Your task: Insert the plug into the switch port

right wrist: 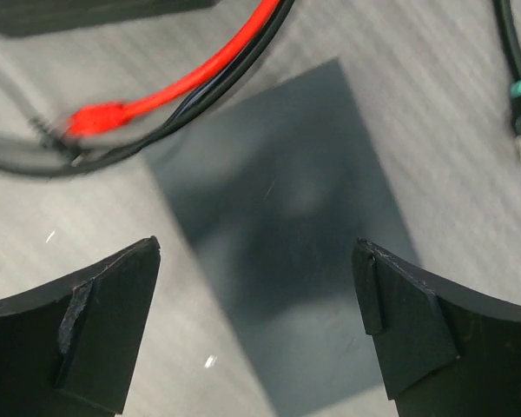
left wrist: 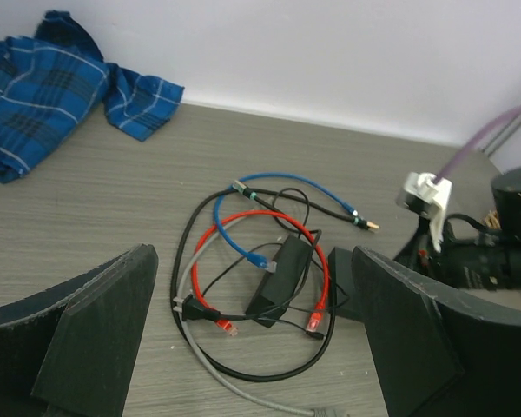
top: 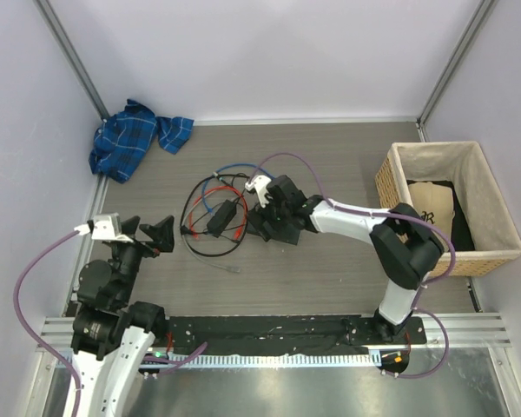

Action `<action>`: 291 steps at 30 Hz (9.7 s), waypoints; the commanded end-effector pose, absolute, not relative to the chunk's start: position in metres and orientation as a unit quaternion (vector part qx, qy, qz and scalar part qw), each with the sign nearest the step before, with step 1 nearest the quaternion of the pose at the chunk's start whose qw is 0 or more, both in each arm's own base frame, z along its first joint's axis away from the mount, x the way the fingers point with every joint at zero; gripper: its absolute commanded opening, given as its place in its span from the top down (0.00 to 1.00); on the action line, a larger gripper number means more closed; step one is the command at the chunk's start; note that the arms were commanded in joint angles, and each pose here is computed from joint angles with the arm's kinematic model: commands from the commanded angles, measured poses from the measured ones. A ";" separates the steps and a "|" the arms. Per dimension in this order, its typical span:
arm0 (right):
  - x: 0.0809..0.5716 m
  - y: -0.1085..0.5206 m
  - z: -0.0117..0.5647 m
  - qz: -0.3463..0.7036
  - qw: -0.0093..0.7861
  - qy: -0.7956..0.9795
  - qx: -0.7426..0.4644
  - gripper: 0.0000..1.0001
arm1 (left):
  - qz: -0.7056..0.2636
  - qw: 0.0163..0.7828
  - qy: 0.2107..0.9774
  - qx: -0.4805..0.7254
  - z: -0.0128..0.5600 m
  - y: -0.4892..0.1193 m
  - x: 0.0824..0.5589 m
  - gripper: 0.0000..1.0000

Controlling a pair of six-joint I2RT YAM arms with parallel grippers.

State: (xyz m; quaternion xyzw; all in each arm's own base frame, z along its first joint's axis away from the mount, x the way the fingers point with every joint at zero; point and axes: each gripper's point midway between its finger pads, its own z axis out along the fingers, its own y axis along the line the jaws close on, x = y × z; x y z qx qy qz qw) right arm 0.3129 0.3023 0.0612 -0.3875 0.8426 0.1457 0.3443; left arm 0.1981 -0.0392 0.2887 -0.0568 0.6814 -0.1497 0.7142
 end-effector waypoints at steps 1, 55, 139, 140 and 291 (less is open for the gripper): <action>0.348 0.323 0.080 0.138 0.390 0.821 -0.394 0.00 | -0.171 0.697 0.697 -0.014 0.289 -0.057 0.203 0.00; 0.312 0.219 0.111 0.174 0.478 0.846 -0.157 0.02 | -0.161 0.376 0.870 -0.275 0.132 -0.124 0.286 0.03; 0.300 0.239 0.097 0.233 0.461 0.837 -0.182 0.04 | -0.227 0.286 0.929 -0.067 0.144 -0.190 0.244 0.99; 0.300 0.239 0.096 0.232 0.460 0.837 -0.182 0.04 | -0.223 0.276 0.932 -0.069 0.137 -0.191 0.240 0.99; 0.310 0.205 0.083 0.189 0.459 0.861 -0.110 0.04 | -0.059 0.213 0.969 0.113 0.026 -0.234 0.226 0.71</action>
